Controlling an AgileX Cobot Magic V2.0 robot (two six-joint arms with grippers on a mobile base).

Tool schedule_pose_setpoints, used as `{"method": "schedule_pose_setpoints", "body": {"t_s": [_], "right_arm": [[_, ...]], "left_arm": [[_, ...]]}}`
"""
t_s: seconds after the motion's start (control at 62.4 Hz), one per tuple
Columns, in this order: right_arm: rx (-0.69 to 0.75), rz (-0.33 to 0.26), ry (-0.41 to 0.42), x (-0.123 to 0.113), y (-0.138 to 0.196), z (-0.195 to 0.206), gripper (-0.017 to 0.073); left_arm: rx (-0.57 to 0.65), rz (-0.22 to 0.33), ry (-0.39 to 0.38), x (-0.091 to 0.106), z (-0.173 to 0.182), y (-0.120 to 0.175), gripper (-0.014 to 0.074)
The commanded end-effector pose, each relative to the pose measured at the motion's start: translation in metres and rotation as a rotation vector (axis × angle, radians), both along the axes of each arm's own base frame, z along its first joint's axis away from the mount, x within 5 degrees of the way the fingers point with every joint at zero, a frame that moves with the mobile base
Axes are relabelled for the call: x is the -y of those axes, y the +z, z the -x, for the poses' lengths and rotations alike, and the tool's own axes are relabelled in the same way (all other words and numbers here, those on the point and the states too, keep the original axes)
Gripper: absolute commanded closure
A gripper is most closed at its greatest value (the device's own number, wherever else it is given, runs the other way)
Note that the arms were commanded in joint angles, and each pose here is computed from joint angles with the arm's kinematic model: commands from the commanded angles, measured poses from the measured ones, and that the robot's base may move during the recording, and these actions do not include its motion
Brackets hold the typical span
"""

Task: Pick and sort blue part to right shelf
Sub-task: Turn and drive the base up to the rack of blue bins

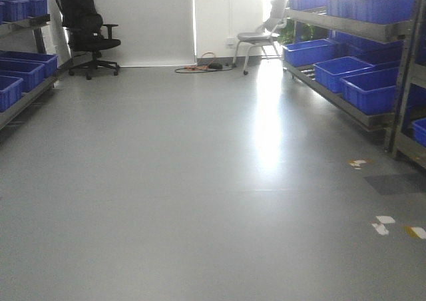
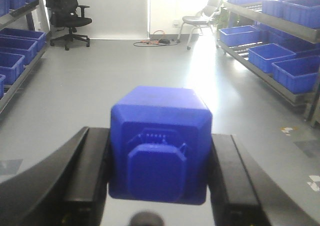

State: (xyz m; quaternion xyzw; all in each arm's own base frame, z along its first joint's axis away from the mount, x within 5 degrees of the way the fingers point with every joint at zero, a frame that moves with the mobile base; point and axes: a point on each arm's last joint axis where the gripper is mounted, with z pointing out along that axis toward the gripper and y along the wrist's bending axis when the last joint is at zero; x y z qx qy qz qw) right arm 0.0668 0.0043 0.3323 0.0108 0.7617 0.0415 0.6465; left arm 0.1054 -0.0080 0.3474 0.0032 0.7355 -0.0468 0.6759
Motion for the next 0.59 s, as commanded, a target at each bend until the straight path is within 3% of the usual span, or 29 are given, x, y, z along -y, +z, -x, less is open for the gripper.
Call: {"method": "schedule_pose_setpoints", "body": {"t_s": [0.0,0.577], "right_arm": [[0.118,-0.001,-0.011,0.0009,0.0176,0.0001,0.0187],[0.118,-0.001,-0.011,0.0009,0.0176,0.0001,0.0187]], "left_arm": [[0.119,0.011,-0.004,0.0003,-0.0003,0.0186,0.0332],[0.119,0.011,-0.004,0.0003,-0.0003,0.0186,0.0332]]}}
